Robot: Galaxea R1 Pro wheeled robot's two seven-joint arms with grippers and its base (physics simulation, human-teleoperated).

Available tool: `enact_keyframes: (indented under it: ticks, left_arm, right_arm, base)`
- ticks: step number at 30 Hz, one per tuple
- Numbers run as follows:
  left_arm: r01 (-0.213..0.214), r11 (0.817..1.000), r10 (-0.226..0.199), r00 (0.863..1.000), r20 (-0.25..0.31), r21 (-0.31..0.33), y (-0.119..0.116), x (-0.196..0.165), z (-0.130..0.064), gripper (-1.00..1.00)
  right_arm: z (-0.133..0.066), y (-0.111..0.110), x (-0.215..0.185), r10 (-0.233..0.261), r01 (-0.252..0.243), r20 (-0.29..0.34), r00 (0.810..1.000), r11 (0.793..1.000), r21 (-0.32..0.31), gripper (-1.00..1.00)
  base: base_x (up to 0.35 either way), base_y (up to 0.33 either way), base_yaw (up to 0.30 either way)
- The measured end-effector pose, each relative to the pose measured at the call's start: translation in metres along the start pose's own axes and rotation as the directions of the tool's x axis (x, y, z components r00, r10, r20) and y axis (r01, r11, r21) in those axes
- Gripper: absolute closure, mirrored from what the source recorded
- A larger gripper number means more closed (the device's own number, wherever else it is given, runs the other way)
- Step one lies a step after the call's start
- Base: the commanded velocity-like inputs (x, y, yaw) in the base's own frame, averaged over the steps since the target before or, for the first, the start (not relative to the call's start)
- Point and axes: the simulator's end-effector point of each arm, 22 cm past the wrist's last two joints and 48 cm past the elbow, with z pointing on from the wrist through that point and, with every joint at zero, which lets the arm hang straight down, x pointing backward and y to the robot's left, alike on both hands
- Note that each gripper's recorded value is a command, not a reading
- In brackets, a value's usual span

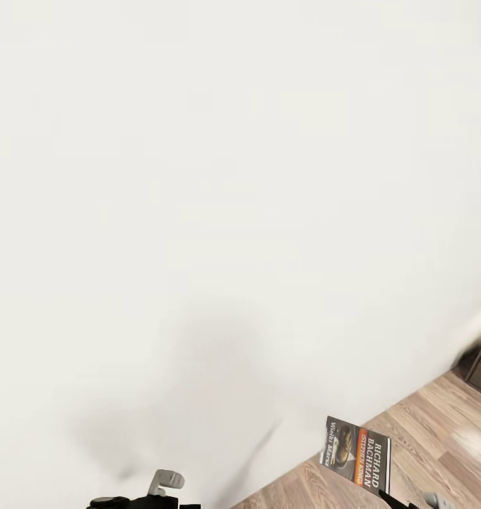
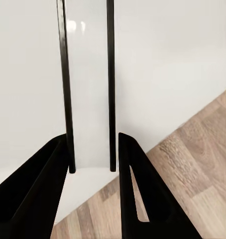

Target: In the bedroom, move the book from the bed onto either nightstand, and place the two sandals side by side next to the bed.

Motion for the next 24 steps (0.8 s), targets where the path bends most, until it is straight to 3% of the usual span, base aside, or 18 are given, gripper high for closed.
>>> enact_keyframes:
  ticks: [14,17,20,24]
  left_arm:
    - [-0.003,1.000,0.003,1.000,-0.003,0.002,-0.003,0.001,0.002,-1.00]
    - [-0.014,1.000,0.013,0.999,-0.034,-0.014,-0.002,0.012,0.005,-1.00]
    - [-0.089,0.995,0.083,0.987,-0.135,-0.046,-0.003,0.042,0.012,-1.00]
    - [-0.133,0.990,0.123,0.977,-0.173,-0.046,-0.007,0.052,0.016,-1.00]
  right_arm:
    - [0.000,0.000,0.000,0.000,0.000,0.000,1.000,1.000,0.001,1.00]
    - [0.000,0.000,0.000,0.001,-0.001,0.001,1.000,1.000,0.001,1.00]
    - [0.000,0.000,0.000,0.001,-0.001,0.001,1.000,1.000,0.001,1.00]
    - [0.000,0.000,0.000,0.001,-0.001,0.001,1.000,1.000,0.000,1.00]
  base:
    - [0.000,0.000,-0.278]
    - [0.000,0.000,-0.278]
    - [0.000,0.000,-0.278]
    - [0.000,0.000,-0.278]
